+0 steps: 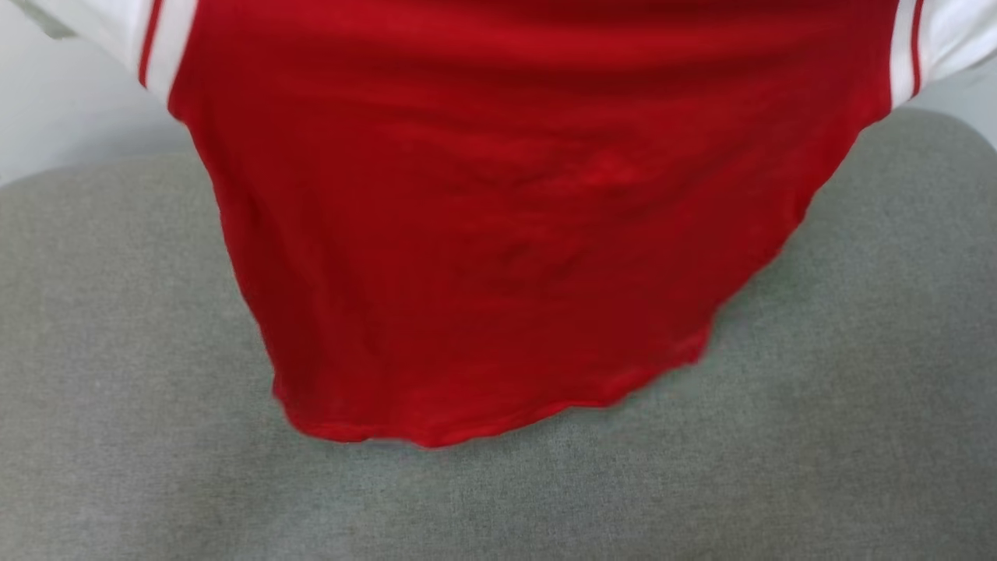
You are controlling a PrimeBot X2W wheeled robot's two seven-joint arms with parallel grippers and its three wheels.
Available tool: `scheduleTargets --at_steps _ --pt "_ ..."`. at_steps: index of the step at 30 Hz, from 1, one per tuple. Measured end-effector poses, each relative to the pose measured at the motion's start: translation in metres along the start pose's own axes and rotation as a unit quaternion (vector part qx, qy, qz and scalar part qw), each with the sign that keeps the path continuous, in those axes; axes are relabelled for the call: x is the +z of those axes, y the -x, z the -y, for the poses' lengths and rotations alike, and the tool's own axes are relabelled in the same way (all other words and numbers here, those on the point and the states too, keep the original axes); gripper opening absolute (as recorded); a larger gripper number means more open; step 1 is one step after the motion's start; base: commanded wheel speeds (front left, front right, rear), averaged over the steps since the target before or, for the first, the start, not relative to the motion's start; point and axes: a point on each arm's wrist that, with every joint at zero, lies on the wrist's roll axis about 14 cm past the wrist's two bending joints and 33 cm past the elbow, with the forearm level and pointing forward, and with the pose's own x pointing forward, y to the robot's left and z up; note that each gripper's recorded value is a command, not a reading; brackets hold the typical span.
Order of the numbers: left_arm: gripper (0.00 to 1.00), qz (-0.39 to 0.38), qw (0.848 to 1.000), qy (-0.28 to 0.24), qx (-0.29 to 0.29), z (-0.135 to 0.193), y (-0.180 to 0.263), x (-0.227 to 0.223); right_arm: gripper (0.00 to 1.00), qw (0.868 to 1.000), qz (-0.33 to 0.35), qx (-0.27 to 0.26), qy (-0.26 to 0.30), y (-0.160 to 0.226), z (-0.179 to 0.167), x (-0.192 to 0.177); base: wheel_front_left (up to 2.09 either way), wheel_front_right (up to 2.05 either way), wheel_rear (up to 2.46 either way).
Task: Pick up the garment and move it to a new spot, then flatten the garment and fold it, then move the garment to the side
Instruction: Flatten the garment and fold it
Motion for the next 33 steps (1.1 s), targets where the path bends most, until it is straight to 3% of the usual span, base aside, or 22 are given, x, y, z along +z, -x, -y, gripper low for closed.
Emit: scheduleTargets --at_steps 5,14,19,28,33 --pt "0.0 -0.005 1.0 0.003 0.003 -0.01 -0.022 -0.021 0.0 1.0 0.006 -0.003 -0.023 -0.029 -0.001 -0.013 0.0 0.0 0.0" --pt "0.0 -0.052 0.998 0.019 -0.016 -0.006 -0.075 -0.102 0.0 1.0 -0.003 -0.012 -0.015 -0.096 -0.001 -0.059 0.0 0.0 0.0" --pt "0.0 -0.053 0.999 0.008 -0.009 -0.014 -0.112 -0.139 0.0 0.998 0.038 -0.047 -0.027 -0.138 0.009 -0.071 0.0 0.0 0.0" --pt "0.0 -0.038 0.999 0.013 0.013 -0.014 -0.153 -0.204 0.0 0.994 0.052 -0.081 -0.053 -0.192 0.002 -0.134 0.0 0.0 0.0" --pt "0.0 -0.053 0.998 0.03 0.014 -0.008 -0.157 -0.244 0.0 0.996 0.026 -0.073 -0.046 -0.206 -0.018 -0.181 0.0 0.0 0.0"
